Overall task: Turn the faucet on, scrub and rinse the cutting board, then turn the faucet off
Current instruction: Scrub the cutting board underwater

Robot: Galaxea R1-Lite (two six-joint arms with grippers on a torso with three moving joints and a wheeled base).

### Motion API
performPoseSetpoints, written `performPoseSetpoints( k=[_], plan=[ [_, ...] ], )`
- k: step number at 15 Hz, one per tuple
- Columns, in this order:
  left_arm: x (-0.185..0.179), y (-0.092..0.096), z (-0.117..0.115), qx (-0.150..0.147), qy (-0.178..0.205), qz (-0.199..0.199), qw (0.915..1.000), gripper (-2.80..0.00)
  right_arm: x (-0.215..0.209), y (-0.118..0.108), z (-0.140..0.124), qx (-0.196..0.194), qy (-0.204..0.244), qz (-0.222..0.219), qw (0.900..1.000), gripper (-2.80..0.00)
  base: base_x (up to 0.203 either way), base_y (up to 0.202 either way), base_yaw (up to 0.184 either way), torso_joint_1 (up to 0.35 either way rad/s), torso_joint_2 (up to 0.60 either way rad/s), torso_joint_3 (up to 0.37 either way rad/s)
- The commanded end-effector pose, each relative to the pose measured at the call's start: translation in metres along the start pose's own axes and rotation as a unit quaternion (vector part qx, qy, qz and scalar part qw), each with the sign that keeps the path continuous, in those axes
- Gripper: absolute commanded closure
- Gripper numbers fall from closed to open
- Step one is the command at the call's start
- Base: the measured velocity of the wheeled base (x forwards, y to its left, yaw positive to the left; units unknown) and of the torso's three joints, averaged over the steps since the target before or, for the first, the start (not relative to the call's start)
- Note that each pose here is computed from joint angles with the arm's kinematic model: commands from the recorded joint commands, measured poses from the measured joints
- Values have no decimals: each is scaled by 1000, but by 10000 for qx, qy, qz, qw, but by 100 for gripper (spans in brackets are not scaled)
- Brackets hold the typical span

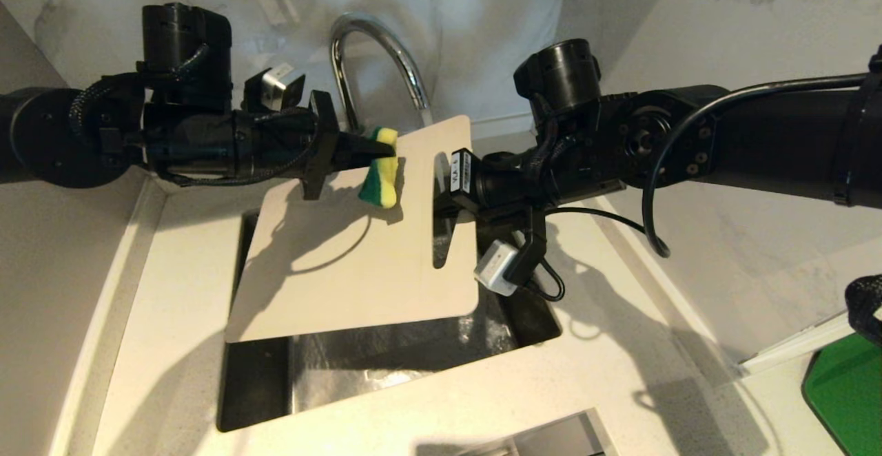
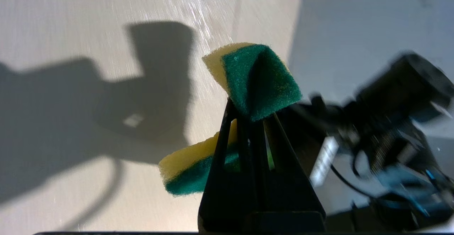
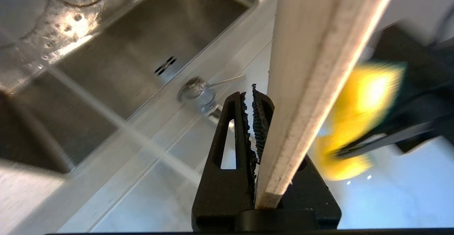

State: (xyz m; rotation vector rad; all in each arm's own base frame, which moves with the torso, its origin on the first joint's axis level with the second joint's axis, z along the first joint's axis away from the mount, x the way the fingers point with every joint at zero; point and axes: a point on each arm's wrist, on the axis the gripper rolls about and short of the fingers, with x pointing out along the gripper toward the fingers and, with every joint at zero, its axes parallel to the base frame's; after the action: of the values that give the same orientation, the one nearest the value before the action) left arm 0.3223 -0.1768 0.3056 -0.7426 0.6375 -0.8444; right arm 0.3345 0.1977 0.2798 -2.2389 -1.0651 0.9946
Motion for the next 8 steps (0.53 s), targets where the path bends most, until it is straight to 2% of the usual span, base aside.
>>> performPoseSetpoints(
  k=[1, 5, 8],
  plan=[
    [20, 16, 3, -83, 67, 107, 9999, 0, 3, -4, 3, -97, -69, -51, 9999, 0, 0, 0, 0, 0, 0, 0],
    [31, 28, 8, -130, 61, 190, 9997, 0, 1, -5, 4, -101, -68, -55, 9999, 0, 0, 0, 0, 0, 0, 0],
    [25, 39, 15, -190, -40, 318, 9993, 0, 1, -3, 6, -75, -107, -36, 9999, 0, 0, 0, 0, 0, 0, 0]
  ],
)
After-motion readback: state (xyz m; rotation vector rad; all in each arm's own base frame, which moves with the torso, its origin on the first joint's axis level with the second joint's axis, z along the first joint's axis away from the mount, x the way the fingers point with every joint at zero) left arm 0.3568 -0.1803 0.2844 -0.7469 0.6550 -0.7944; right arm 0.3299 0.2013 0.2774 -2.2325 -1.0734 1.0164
